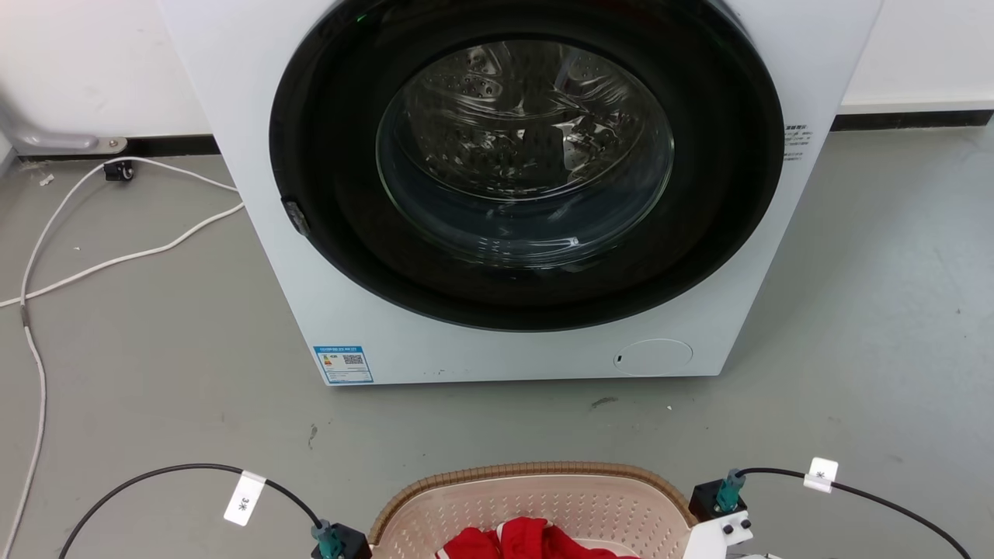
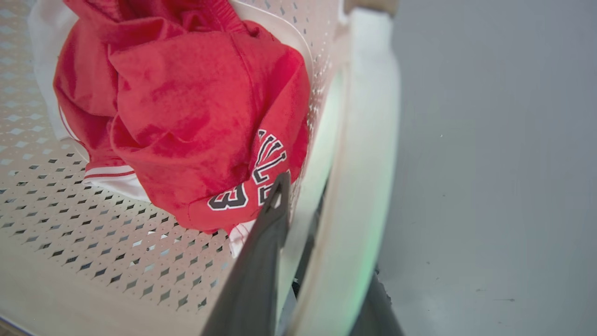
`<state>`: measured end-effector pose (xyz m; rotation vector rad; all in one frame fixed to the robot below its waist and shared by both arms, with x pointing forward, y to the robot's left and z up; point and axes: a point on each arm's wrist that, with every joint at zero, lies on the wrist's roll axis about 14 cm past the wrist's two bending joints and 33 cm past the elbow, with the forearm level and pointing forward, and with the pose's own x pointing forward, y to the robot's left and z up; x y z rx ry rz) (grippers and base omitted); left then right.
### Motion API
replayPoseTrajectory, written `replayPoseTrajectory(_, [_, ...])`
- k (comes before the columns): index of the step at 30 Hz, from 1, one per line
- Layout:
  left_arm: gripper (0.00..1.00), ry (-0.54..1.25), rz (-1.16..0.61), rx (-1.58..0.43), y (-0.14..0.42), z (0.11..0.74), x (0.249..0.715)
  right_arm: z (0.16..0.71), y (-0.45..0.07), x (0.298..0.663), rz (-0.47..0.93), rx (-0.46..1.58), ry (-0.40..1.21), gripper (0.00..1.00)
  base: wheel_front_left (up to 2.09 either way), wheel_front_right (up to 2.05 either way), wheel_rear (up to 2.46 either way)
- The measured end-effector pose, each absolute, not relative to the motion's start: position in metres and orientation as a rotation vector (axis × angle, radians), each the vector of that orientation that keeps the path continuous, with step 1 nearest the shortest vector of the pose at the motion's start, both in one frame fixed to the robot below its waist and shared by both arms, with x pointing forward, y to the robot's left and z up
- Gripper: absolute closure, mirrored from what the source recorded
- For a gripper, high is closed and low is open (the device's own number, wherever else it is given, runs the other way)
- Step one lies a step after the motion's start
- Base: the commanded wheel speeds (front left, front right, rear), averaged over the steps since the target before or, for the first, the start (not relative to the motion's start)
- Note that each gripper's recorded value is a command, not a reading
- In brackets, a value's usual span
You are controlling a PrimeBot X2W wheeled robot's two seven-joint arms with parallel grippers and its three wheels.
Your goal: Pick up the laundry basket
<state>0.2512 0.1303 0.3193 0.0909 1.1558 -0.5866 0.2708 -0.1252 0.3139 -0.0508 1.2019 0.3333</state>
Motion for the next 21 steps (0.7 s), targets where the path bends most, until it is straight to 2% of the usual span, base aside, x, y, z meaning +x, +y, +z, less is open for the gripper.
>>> replayPoseTrajectory(21, [1.0, 1.166, -0.567, 0.098, 0.1368, 0.322, 0.2503, 0.3109, -0.1218, 0.2632, 0.332, -0.047, 1.222, 1.0, 0.0, 0.0, 0.0])
